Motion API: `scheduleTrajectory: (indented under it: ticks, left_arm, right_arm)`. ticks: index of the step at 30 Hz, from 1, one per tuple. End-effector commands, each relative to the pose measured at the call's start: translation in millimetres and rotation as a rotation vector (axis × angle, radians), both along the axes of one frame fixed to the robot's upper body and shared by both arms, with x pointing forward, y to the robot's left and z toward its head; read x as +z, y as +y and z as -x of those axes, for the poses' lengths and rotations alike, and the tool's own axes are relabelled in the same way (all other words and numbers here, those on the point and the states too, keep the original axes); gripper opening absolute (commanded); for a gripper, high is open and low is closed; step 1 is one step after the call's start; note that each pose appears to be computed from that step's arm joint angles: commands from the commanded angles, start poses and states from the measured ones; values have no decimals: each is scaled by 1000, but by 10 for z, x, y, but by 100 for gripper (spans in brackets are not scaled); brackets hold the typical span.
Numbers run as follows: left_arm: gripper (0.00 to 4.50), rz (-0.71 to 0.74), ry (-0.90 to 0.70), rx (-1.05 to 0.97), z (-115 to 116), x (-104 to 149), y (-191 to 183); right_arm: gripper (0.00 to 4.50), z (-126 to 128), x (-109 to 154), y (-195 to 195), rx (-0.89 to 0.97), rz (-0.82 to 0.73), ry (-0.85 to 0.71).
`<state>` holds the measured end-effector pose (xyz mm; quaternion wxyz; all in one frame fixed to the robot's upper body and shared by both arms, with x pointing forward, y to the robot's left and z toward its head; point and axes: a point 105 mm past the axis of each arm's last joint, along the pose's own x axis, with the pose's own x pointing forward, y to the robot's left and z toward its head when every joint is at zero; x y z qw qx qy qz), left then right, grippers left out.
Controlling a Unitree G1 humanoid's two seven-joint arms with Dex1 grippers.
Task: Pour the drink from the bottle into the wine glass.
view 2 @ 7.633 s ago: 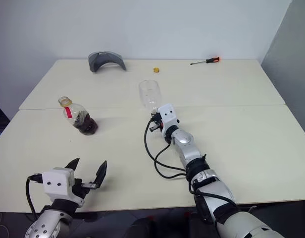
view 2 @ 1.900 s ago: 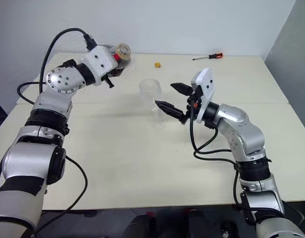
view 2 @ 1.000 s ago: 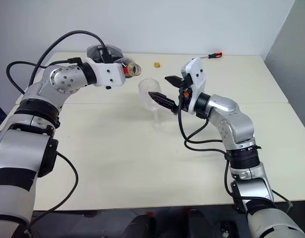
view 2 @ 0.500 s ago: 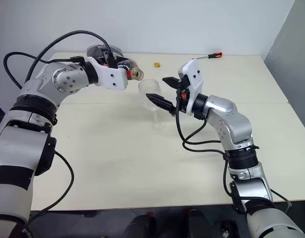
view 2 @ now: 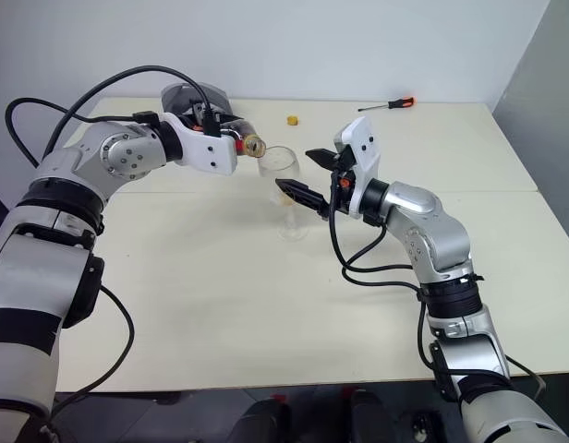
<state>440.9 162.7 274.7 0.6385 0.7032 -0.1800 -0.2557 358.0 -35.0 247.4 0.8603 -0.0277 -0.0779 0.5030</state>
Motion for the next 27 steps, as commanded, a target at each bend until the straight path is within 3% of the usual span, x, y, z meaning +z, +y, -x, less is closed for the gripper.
scheduleTrajectory:
  ticks: [1, 27]
  left_arm:
    - [100, 18, -89, -13, 27, 304, -28]
    - [100, -39, -119, 3, -22, 359, -107]
  right_arm:
    - [450, 74, 144, 13, 16, -4, -66]
    - [450, 59, 135, 9, 3, -10, -60]
